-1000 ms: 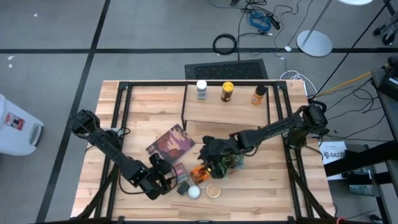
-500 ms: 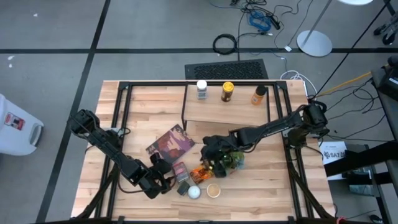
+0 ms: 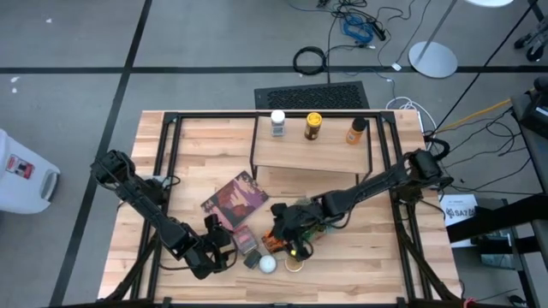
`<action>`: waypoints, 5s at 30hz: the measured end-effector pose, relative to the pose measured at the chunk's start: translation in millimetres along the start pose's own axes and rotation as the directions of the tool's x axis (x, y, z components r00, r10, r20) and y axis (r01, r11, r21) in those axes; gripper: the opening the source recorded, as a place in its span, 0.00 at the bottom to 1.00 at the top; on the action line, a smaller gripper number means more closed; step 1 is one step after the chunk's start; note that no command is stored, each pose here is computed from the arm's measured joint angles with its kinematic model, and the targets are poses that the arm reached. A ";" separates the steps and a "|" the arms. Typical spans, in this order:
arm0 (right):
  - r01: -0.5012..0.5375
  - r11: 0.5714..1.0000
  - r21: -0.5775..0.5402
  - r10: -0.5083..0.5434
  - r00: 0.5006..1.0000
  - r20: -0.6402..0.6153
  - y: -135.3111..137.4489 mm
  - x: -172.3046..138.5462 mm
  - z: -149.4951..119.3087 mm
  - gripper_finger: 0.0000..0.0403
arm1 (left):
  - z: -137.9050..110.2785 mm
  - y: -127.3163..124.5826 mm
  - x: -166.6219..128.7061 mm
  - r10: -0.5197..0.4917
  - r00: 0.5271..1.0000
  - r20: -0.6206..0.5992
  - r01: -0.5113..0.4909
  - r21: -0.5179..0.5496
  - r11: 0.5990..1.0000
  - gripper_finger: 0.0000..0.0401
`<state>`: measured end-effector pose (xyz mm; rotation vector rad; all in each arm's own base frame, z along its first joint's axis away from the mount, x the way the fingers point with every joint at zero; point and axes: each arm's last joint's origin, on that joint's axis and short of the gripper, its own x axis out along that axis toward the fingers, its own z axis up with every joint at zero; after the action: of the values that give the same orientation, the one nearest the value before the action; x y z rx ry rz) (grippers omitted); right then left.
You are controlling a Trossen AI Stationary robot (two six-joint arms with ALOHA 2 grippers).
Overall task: Shelf spices
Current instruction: Put the red seasoning can on the shelf, then put the black seasoning can on the shelf
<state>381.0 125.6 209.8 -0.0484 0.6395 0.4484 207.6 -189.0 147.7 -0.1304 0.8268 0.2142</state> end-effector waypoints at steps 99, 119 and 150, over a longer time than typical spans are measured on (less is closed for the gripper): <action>0.441 0.895 -0.065 -0.445 0.871 -0.206 -36.2 -187.5 157.9 0.28 | 1.6 -2.1 -3.5 0.053 0.993 0.110 -0.052 -0.005 0.999 0.72; 0.573 0.817 0.065 -0.535 0.795 -0.286 -96.2 -240.0 140.2 0.28 | 8.6 -7.7 -4.3 0.036 0.979 0.202 -0.038 0.008 0.999 0.72; 0.539 0.819 0.196 -0.487 0.834 -0.260 -86.5 -335.2 111.0 0.28 | 8.7 -7.7 -4.3 0.037 0.978 0.203 -0.039 0.006 0.999 0.72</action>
<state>241.9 -63.0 487.7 -0.0136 0.8460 -0.1781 212.9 -195.4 157.0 -0.0815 0.6271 0.2547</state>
